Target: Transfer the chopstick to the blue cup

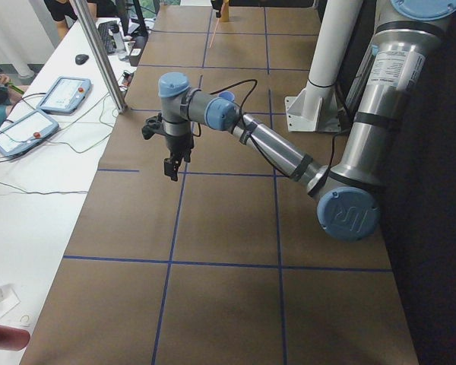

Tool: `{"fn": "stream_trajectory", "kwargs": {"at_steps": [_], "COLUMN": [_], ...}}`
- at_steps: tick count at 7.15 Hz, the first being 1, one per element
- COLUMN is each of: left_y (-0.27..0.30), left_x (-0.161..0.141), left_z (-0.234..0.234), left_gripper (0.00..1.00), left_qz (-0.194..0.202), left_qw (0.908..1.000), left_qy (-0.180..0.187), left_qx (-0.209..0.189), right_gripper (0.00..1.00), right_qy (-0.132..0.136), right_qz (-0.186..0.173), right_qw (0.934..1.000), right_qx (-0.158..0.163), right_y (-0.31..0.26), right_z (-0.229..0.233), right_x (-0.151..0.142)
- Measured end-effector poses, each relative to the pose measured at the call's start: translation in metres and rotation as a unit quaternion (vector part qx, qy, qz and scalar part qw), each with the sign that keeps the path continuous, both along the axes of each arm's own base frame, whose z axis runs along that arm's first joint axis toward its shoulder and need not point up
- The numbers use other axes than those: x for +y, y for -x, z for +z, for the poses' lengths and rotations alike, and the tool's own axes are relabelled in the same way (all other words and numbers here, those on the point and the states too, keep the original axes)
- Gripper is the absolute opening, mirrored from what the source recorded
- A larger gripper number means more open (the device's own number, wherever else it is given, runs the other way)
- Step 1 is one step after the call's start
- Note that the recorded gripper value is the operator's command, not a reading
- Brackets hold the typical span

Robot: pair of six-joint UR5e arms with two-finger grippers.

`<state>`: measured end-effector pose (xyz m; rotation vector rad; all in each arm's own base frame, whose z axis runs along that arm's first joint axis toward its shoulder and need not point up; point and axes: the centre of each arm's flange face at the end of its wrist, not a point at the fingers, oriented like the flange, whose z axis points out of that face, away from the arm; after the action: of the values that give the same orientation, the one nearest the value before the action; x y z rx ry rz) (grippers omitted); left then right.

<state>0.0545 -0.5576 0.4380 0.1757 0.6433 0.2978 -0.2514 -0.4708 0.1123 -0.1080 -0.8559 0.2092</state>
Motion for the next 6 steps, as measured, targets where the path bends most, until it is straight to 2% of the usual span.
{"fn": "stream_trajectory", "kwargs": {"at_steps": [2, 4, 6], "left_y": [0.036, 0.046, 0.046], "left_x": [-0.013, -0.016, -0.017], "left_z": [0.042, 0.058, 0.064], "left_gripper": [1.0, 1.0, 1.0], "left_qz": [0.024, 0.03, 0.032], "left_qw": [0.9996, 0.9994, 0.9994], "left_qy": [-0.002, 0.003, 0.008], "left_qx": [-0.012, -0.015, -0.015], "right_gripper": [0.0, 0.0, 0.0], "right_qy": [-0.015, -0.006, -0.001], "right_qz": [0.006, 0.001, -0.008], "right_qw": [0.9999, 0.9999, 1.0], "right_qx": [-0.007, -0.013, -0.005], "right_y": [0.083, 0.133, 0.176], "right_z": [-0.034, -0.068, -0.09], "right_x": [0.036, 0.057, 0.069]}}
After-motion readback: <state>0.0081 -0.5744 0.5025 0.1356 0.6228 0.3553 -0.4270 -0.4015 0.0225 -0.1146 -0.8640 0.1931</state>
